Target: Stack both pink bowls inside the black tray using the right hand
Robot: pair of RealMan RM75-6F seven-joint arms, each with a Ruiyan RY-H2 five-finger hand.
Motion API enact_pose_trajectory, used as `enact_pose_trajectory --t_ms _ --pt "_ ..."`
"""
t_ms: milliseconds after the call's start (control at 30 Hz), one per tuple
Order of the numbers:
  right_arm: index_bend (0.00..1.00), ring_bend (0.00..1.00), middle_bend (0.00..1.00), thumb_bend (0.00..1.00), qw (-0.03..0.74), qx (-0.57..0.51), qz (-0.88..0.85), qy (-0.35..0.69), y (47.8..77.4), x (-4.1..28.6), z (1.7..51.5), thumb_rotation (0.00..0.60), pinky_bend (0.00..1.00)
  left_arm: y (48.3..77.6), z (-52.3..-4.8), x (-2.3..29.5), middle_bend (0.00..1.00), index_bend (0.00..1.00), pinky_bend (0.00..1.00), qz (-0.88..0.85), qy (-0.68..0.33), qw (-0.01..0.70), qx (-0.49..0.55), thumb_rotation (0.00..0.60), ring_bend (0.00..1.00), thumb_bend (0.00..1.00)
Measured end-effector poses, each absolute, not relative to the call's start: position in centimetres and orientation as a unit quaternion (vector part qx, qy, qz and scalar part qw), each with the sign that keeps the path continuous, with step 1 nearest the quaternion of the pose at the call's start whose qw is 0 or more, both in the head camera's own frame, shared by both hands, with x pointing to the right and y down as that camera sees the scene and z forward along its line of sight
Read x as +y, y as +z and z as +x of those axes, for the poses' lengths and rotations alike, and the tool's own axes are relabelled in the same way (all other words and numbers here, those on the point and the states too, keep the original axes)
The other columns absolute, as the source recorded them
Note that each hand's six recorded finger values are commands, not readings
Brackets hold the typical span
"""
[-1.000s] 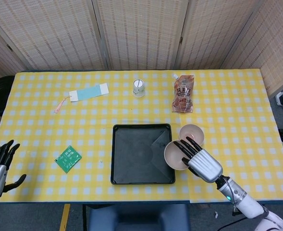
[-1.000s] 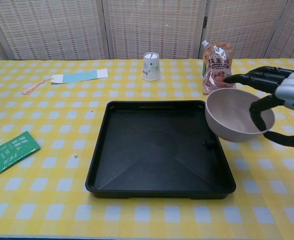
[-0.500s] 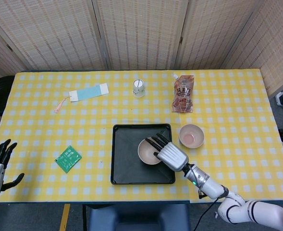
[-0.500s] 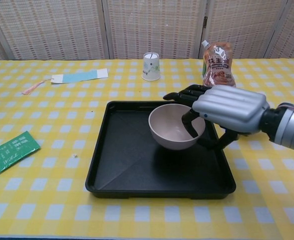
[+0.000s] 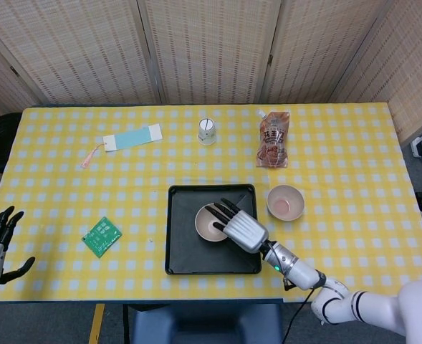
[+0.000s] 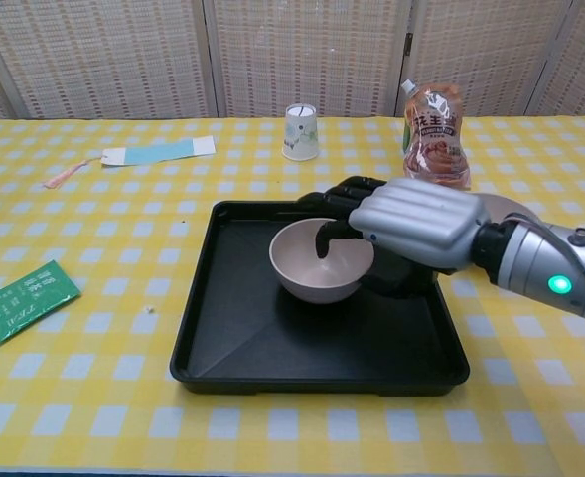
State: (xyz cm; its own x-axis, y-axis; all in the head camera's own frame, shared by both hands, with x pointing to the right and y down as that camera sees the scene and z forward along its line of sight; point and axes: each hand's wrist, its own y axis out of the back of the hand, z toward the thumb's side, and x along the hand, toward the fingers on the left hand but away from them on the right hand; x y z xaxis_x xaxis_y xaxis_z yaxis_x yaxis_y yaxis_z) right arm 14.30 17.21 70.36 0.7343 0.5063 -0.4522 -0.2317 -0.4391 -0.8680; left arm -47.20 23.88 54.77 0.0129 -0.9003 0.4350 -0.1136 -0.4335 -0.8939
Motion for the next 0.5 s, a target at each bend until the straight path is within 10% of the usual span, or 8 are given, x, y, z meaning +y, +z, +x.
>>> enact_pose_trajectory --t_ms 500 --pt "0.17 0.00 0.00 0.47 0.512 -0.207 -0.727 0.408 63.7 17.2 26.0 0.600 0.00 55.2 -46.4 24.2 0.00 0.00 0.00 -0.628 -0.574 0.349 0.393 0.600 0.00 0.28"
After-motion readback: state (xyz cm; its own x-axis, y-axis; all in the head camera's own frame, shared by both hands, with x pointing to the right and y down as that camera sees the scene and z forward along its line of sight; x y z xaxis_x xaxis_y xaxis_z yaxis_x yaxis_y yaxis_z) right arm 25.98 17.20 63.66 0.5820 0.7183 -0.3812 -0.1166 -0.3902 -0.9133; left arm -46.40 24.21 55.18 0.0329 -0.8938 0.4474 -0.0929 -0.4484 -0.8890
